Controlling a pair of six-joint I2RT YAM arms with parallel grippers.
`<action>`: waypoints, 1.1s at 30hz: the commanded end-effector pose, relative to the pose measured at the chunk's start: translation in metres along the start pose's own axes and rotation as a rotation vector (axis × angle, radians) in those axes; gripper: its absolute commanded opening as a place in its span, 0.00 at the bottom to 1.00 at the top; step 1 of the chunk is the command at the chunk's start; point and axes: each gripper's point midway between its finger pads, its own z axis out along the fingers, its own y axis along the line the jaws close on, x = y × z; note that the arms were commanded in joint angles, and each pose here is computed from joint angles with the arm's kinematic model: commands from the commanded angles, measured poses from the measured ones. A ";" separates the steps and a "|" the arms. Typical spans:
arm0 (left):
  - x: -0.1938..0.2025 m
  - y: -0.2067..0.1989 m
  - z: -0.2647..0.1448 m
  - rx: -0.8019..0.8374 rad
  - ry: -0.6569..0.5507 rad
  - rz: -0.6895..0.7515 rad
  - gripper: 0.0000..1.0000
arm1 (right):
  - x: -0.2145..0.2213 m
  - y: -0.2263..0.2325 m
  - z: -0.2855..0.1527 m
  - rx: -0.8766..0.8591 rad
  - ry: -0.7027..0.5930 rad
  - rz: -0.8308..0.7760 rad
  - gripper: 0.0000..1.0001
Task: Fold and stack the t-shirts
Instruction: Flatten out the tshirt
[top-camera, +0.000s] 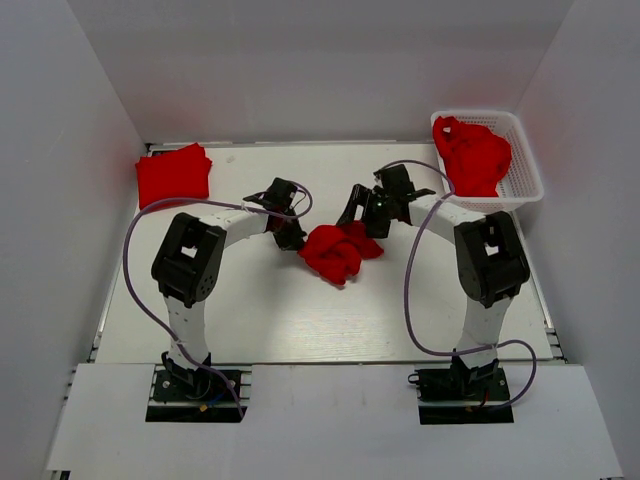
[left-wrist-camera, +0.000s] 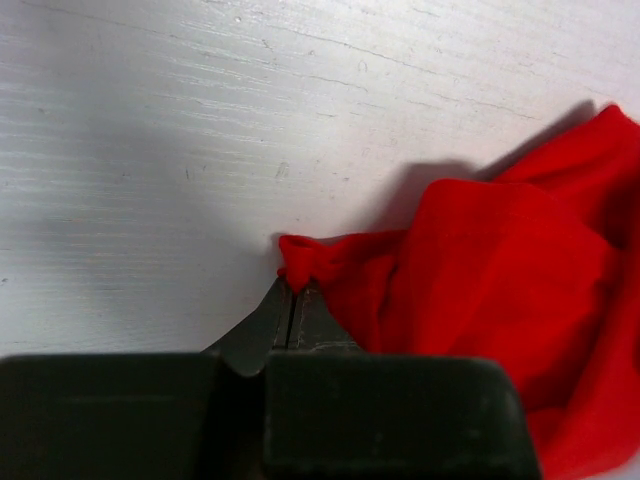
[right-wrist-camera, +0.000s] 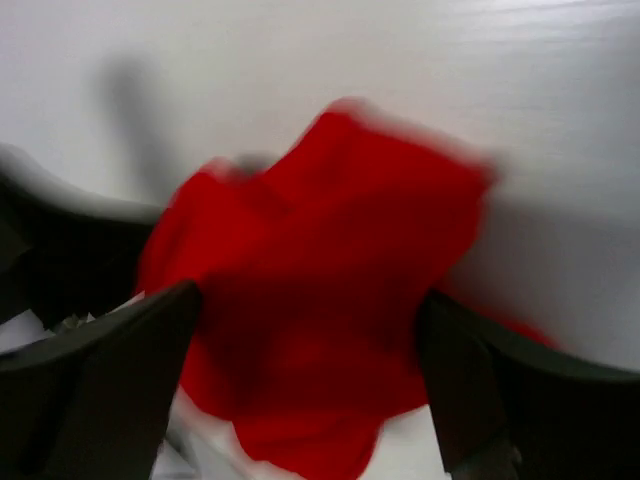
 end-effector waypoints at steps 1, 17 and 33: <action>-0.004 0.001 -0.006 -0.015 -0.032 0.022 0.00 | -0.021 -0.002 0.002 0.077 -0.102 -0.004 0.90; -0.030 -0.013 -0.033 -0.003 -0.138 0.058 0.00 | -0.033 -0.009 -0.020 0.166 -0.165 -0.060 0.00; -0.152 -0.027 -0.263 -0.068 -0.887 0.063 0.00 | -0.181 -0.011 -0.244 0.438 -0.867 -0.172 0.00</action>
